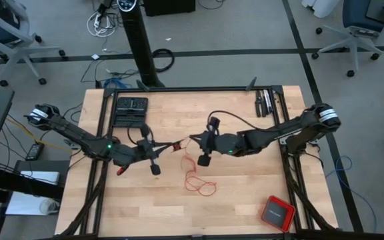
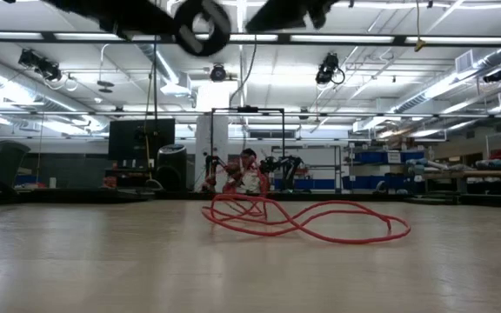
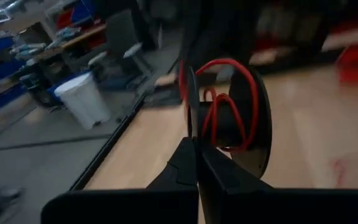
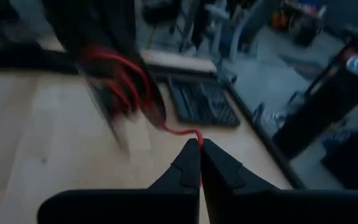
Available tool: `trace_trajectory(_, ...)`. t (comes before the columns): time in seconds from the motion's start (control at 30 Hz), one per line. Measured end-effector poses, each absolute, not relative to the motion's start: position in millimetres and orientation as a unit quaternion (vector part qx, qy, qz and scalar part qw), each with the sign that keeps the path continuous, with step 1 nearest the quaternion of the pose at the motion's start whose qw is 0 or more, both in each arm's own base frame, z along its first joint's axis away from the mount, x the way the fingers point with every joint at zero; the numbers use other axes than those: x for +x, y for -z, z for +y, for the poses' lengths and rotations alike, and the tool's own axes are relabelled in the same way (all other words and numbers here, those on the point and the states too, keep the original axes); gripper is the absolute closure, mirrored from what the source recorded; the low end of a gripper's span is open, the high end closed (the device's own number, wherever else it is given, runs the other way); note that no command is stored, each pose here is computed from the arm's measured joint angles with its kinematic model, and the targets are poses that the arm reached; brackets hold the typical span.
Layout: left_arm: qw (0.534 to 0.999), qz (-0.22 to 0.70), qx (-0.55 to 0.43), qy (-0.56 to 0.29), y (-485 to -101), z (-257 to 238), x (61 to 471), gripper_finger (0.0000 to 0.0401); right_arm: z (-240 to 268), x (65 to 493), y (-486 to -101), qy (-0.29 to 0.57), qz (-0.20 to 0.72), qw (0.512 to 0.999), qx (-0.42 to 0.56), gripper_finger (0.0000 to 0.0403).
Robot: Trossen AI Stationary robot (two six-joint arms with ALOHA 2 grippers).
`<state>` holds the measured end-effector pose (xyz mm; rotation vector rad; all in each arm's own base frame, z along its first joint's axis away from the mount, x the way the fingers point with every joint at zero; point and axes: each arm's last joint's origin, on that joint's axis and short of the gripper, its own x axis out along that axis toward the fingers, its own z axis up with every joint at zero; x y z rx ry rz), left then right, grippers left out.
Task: Coil cords
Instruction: Uncoil the red wire from the spool
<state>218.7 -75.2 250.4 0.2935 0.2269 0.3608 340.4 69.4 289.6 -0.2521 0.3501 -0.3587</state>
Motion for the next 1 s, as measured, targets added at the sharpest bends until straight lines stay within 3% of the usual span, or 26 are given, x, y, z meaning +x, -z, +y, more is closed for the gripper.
trace_trajectory(0.17,0.938,0.141,0.173,-0.267,-245,-69,215,0.0401,90,338,-301,0.109,0.129,0.97,-0.172,0.0401)
trace_trajectory(0.37,0.93,0.132,0.168,-0.298,-247,-68,214,0.0401,103,348,-303,-0.014,0.06,0.986,-0.153,0.0402)
trace_trajectory(0.6,0.934,0.081,0.114,-0.33,-258,-68,216,0.0401,98,371,-270,-0.08,0.085,0.986,-0.118,0.0402)
trace_trajectory(0.83,0.948,0.036,0.078,-0.306,-268,-75,215,0.0401,67,391,-221,-0.026,0.187,0.981,-0.043,0.0402)
trace_trajectory(1.0,0.954,0.044,0.112,-0.275,-268,-81,214,0.0401,36,374,-216,0.122,0.295,0.948,-0.003,0.0402)
